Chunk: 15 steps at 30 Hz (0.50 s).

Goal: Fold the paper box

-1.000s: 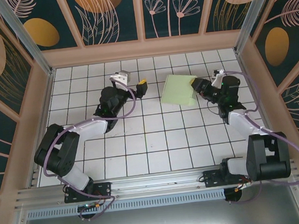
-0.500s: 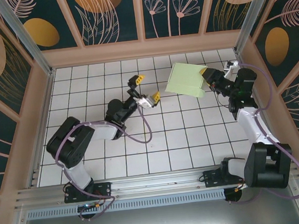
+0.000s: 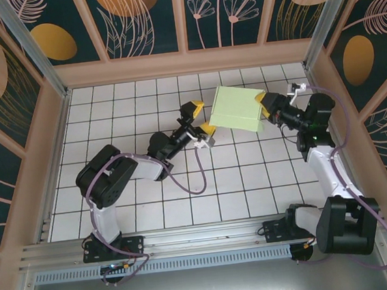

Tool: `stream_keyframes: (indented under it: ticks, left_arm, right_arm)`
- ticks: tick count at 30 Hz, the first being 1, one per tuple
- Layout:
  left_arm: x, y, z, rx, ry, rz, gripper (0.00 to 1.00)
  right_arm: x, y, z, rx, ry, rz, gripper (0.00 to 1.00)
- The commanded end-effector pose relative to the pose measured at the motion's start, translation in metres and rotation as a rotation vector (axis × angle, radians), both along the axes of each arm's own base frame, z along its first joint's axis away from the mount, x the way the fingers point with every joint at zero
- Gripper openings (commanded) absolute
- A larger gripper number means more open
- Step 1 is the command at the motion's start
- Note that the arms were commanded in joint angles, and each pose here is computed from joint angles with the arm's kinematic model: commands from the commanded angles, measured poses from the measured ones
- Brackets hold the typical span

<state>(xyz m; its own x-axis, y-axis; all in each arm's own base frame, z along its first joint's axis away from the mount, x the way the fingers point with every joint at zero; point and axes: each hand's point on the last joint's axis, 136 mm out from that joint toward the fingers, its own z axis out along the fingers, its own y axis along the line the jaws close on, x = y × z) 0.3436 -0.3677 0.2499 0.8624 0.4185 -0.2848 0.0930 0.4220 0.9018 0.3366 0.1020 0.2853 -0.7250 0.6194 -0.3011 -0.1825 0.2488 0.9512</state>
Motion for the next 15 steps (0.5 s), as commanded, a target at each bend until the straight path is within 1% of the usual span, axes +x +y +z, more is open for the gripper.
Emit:
stream_keyframes:
  ticks: [1, 3, 7, 11, 13, 15]
  left_arm:
    - [-0.016, -0.012, 0.017, -0.006, -0.12, -0.046, 0.93]
    - [-0.022, -0.016, 0.012, 0.024, -0.149, -0.058, 0.92]
    - [-0.028, -0.016, 0.012, -0.008, -0.135, -0.078, 0.88]
    - [-0.031, -0.018, 0.012, -0.012, -0.136, -0.09, 0.84]
    - [-0.034, -0.018, 0.014, -0.017, -0.142, -0.096, 0.8]
    - [-0.036, -0.018, 0.014, -0.021, -0.142, -0.098, 0.78]
  right_arm:
    - [-0.017, 0.01, 0.0, 0.021, 0.004, 0.071, 0.38]
    - [-0.02, 0.012, -0.009, 0.028, 0.036, 0.081, 0.38]
    - [-0.029, 0.014, -0.021, 0.041, 0.068, 0.096, 0.38]
    - [-0.035, 0.015, -0.03, 0.048, 0.084, 0.095, 0.38]
    - [-0.037, 0.017, -0.033, 0.056, 0.093, 0.104, 0.38]
    - [-0.039, 0.019, -0.035, 0.059, 0.099, 0.116, 0.38]
